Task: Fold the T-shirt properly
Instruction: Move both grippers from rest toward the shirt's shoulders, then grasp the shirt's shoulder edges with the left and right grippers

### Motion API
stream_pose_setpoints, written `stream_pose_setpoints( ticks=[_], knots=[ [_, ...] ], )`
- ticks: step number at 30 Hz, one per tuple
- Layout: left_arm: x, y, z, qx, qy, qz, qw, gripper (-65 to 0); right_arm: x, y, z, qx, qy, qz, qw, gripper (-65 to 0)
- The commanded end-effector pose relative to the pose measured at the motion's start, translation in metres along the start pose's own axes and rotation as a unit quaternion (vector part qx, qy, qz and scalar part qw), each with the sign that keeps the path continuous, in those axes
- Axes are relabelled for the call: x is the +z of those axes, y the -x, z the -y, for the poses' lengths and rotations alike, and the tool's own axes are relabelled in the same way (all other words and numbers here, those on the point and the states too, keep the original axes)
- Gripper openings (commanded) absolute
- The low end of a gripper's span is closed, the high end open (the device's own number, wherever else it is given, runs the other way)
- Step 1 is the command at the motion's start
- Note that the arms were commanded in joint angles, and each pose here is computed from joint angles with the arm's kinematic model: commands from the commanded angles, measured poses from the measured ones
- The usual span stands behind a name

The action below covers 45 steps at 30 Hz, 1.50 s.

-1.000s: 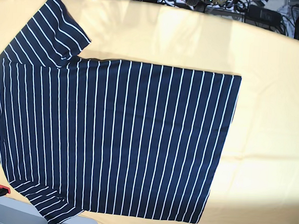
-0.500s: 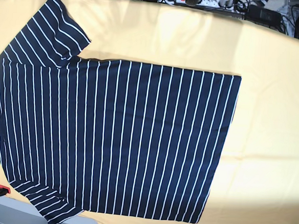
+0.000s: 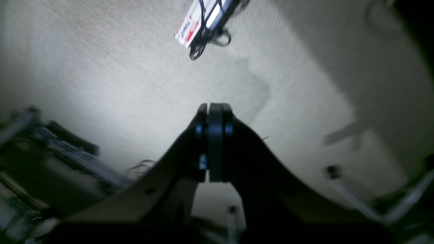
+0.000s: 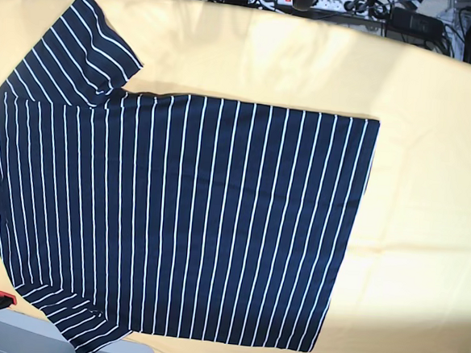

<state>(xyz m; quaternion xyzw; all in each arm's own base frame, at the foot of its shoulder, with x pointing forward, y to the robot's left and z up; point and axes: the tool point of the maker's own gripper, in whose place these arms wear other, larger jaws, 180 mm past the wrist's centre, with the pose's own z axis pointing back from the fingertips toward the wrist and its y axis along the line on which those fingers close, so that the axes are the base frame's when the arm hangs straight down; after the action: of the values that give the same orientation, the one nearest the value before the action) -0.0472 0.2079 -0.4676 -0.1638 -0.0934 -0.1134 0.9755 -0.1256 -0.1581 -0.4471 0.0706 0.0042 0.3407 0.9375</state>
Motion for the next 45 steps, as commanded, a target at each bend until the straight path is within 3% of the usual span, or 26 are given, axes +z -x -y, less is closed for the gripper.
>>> stream_pose_setpoints(
  ticks=[1,4,7,9,13,16,22,26,28,29,31,33,35,39,45],
  knots=[
    [0.014,-0.009,0.001,-0.019,-0.001,0.01,1.0,-65.0,0.014,0.004,0.003,0.012,0.01,-0.001,0.9999,-65.0],
    [0.044,-0.047,0.003,-0.063,-0.012,0.046,0.997,-65.0,0.041,-0.012,0.031,0.033,0.073,0.025,0.9965,-65.0],
    [0.072,-0.085,0.007,-0.106,-0.029,0.084,0.99,-65.0,0.062,-0.039,0.07,0.045,0.14,0.06,0.9873,-65.0],
    [0.091,-0.109,0.01,-0.138,-0.043,0.112,0.983,-65.0,0.068,-0.036,0.085,0.038,0.162,0.041,0.9852,-65.0],
    [0.12,-0.148,0.018,-0.184,-0.065,0.161,0.967,-65.0,0.084,-0.048,0.115,0.03,0.211,0.066,0.9748,-65.0],
    [0.133,-0.17,0.021,-0.221,-0.076,0.186,0.954,-65.0,0.102,-0.059,0.14,0.028,0.259,0.087,0.9617,-65.0],
    [0.144,-0.204,0.013,-0.335,-0.11,0.209,0.912,-65.0,0.159,-0.101,0.19,0.056,0.358,0.178,0.9149,-65.0],
    [0.152,-0.233,0.006,-0.388,-0.131,0.225,0.884,-65.0,0.179,-0.11,0.209,0.091,0.383,0.19,0.8994,-65.0],
    [0.157,-0.25,0.002,-0.41,-0.138,0.244,0.868,-65.0,0.191,-0.121,0.225,0.098,0.406,0.203,0.8856,-65.0],
    [0.16,-0.258,0.001,-0.422,-0.141,0.254,0.859,-63.4,0.197,-0.127,0.232,0.099,0.414,0.21,0.8799,-65.0],
    [0.162,-0.268,0.002,-0.456,-0.136,0.263,0.839,-52.0,0.204,-0.139,0.24,0.093,0.421,0.23,0.8724,-65.0],
    [0.163,-0.273,0.007,-0.488,-0.109,0.265,0.824,-39.3,0.207,-0.149,0.242,0.083,0.417,0.252,0.8696,-65.0],
    [0.163,-0.278,0.011,-0.512,-0.086,0.266,0.812,-31.4,0.207,-0.158,0.241,0.077,0.403,0.272,0.8707,-65.0],
    [0.151,-0.283,-0.001,-0.558,-0.087,0.227,0.794,-30.7,0.211,-0.167,0.242,0.069,0.396,0.293,0.8676,-65.0],
    [0.122,-0.283,-0.021,-0.632,-0.092,0.185,0.747,-30.7,0.211,-0.167,0.243,0.068,0.396,0.292,0.8677,-65.0]
  ],
)
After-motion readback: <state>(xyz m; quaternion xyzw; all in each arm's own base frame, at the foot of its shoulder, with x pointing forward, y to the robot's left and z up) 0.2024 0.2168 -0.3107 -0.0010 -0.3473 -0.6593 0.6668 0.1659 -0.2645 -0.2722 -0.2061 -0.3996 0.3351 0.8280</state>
